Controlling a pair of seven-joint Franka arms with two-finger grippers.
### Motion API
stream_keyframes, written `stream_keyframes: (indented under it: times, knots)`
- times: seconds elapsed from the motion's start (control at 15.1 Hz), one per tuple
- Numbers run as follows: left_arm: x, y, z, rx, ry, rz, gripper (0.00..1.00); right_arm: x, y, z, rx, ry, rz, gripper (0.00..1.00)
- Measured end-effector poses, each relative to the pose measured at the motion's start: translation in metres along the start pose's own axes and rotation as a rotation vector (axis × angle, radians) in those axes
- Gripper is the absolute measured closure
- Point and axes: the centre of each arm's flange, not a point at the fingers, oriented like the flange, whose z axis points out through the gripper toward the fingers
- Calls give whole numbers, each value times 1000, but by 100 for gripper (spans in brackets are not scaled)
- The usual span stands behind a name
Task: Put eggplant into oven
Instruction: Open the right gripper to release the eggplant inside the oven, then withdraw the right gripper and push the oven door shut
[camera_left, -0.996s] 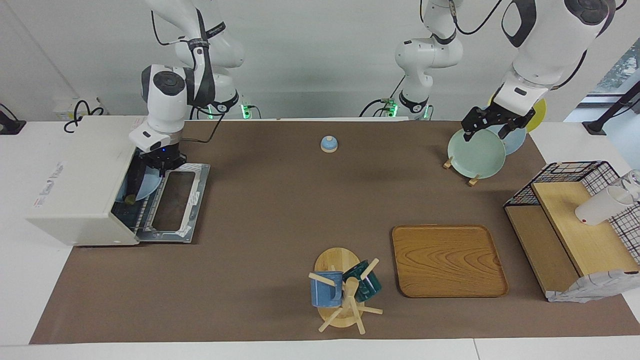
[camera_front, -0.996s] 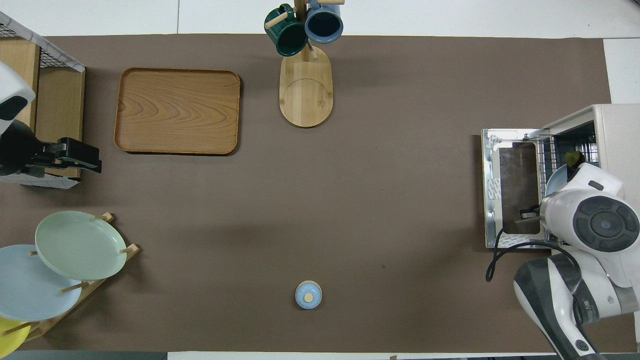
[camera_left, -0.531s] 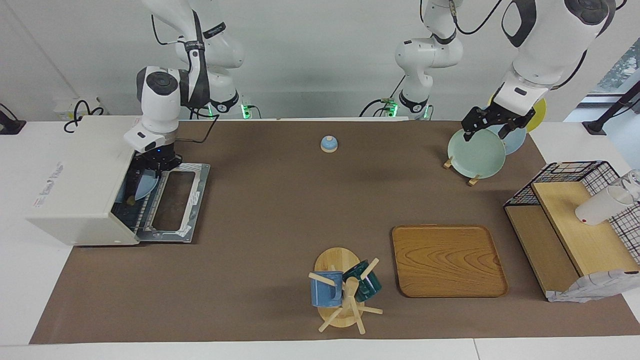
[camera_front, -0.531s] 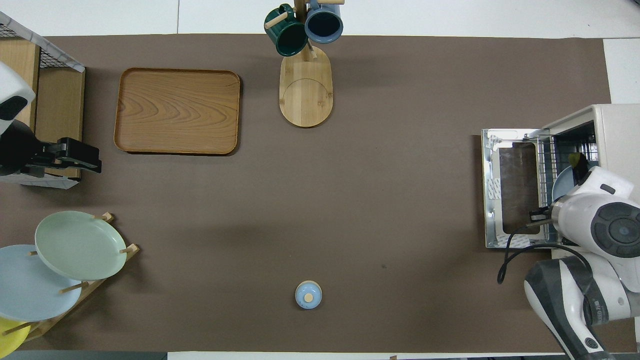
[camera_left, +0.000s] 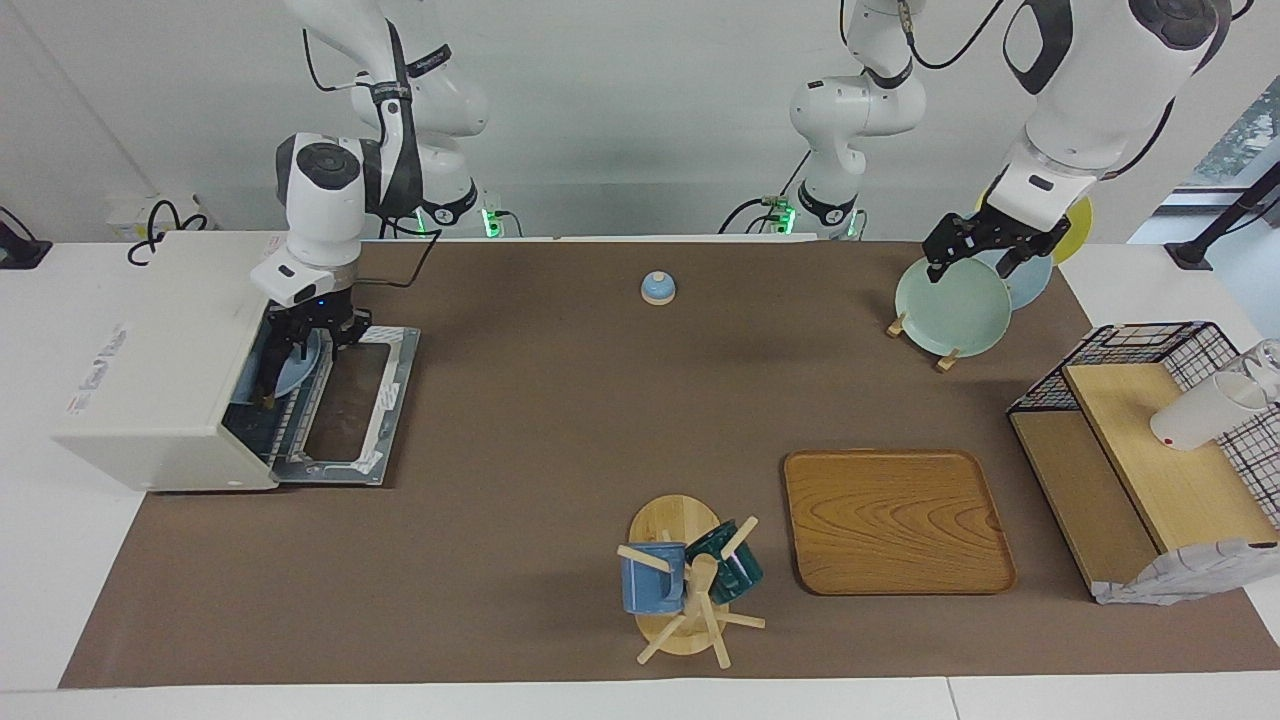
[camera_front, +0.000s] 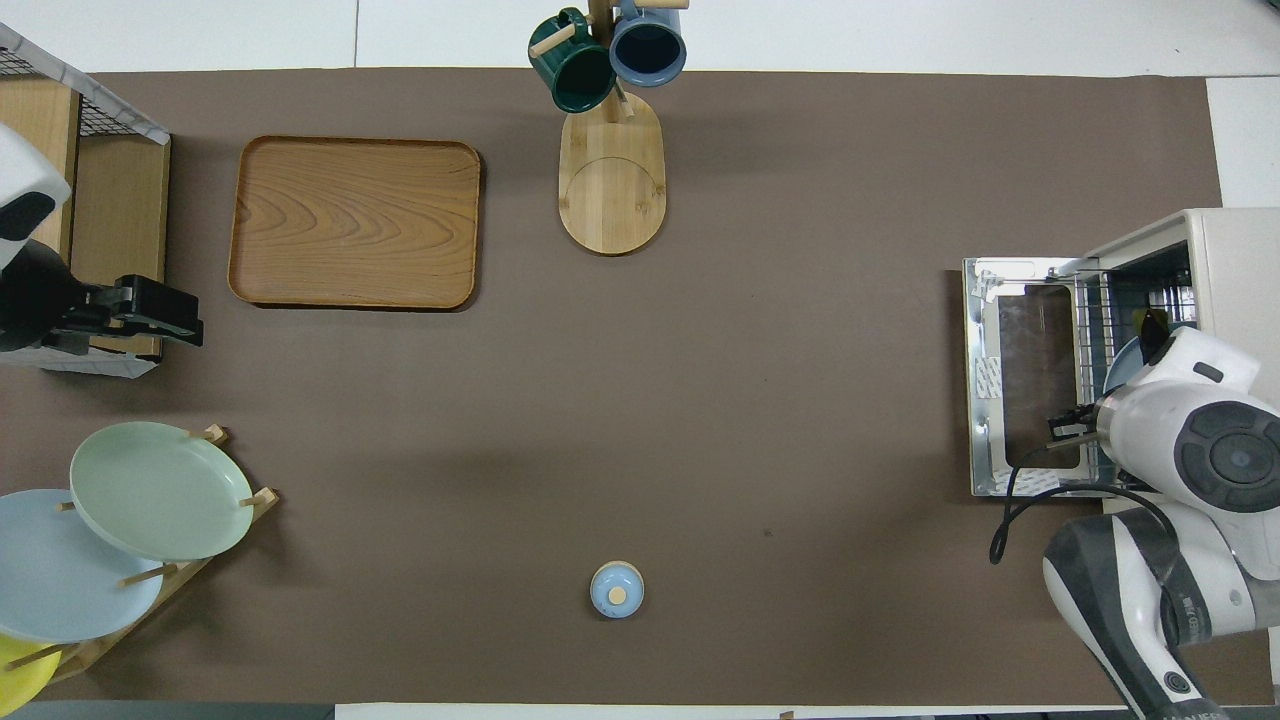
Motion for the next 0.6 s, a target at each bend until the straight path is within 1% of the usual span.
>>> stream_keyframes:
  times: [0.07,0.13,0.27,0.33,0.46,0.6]
  knots:
    - [0,0,0,0,0,0,0,8,-18,-10,39,3,3,60]
    - [0,0,0,0,0,0,0,14,-33,-12,62,6,11,74]
    - [0,0,0,0,0,0,0,21,-54,4,84,-2,18,95]
    - [0,0,0,0,0,0,0,24,-64,17,93,-8,25,99]
    - [0,0,0,0,0,0,0,30,-77,45,113,-12,33,99]
    - [0,0,0,0,0,0,0,29,-83,64,124,-24,34,99]
